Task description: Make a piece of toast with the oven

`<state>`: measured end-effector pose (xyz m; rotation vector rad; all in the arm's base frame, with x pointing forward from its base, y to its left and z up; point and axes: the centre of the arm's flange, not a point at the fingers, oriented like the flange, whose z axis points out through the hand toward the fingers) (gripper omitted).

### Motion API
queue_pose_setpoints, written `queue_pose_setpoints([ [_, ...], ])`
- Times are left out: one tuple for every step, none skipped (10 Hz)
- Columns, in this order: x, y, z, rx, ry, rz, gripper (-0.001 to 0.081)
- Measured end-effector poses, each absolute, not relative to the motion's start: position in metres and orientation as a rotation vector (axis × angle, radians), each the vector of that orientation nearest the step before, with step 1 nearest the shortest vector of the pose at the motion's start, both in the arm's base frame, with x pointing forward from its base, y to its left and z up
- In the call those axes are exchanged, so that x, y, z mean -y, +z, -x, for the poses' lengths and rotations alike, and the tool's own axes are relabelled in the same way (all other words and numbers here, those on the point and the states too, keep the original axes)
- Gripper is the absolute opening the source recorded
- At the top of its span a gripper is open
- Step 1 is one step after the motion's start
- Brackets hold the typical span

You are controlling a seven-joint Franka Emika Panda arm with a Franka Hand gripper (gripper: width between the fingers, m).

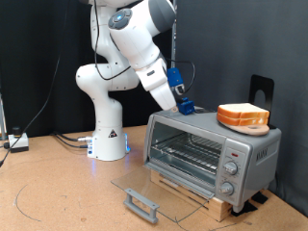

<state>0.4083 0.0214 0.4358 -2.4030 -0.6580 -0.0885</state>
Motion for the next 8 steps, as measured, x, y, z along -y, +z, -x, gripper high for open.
queue_pose_setpoints([
  [-0.03,0.447,-0.408,0.792,-0.175,2.387,0.0807],
  [-0.04,0.458,-0.405,0.925,-0.266,2.368,0.0807],
  [-0.048,0.468,-0.397,1.048,-0.318,2.328,0.0807],
  [-0.056,0.477,-0.387,1.122,-0.329,2.289,0.0807],
  [-0.062,0.484,-0.375,1.154,-0.286,2.25,0.0807],
  [-0.066,0.49,-0.363,1.167,-0.229,2.222,0.0807],
  [-0.07,0.495,-0.35,1.156,-0.161,2.206,0.0807],
  [-0.072,0.499,-0.342,1.142,-0.125,2.209,0.0807],
])
